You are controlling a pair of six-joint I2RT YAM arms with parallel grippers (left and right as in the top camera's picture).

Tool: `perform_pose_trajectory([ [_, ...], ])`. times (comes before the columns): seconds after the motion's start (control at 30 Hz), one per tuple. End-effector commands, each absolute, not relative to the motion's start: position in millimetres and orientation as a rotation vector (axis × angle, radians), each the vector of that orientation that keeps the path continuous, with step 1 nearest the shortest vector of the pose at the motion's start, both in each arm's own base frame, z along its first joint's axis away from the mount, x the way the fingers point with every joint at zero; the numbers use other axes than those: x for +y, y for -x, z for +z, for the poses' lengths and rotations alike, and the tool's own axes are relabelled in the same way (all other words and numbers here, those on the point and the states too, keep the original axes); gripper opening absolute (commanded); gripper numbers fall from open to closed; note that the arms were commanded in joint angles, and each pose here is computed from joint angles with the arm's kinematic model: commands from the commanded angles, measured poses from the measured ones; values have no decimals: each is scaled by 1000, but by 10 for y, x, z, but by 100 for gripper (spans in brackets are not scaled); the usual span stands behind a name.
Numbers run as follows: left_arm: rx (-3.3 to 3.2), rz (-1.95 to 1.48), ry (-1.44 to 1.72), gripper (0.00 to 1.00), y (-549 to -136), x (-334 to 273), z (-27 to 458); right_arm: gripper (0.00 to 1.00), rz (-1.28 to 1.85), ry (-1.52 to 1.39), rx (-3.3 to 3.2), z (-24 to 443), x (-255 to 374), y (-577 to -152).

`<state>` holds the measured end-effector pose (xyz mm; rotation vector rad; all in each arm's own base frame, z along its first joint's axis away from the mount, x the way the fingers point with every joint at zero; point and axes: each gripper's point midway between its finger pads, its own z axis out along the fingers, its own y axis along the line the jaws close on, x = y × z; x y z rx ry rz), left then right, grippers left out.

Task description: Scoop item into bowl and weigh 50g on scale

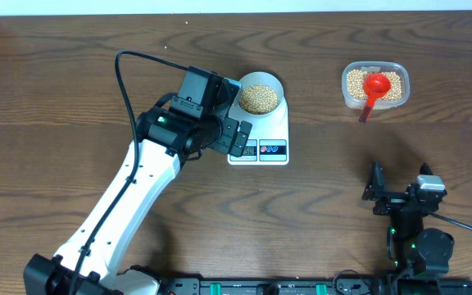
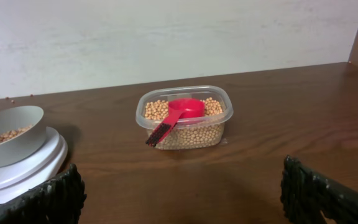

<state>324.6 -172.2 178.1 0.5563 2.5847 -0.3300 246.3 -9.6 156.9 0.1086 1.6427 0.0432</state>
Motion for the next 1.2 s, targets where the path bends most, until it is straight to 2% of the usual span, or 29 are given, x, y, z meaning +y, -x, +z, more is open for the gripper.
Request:
perform_pose_trajectory([
  [0.0, 2591, -324, -550, 98, -3237, -1696, 1760, 99, 33, -97, 1645, 1561, -90, -2461],
  [0.73, 2585, -325, -549, 98, -3234, -1694, 1778, 99, 33, -97, 1645, 1561, -90, -2461],
  [0.87, 2545, -332, -541, 98, -3212, -1675, 1917, 99, 33, -97, 1645, 1561, -90, -2461],
  [1.17, 2327, -326, -381, 98, -3198, -1269, 2622, 99, 34, -97, 1645, 1561, -89, -2461],
])
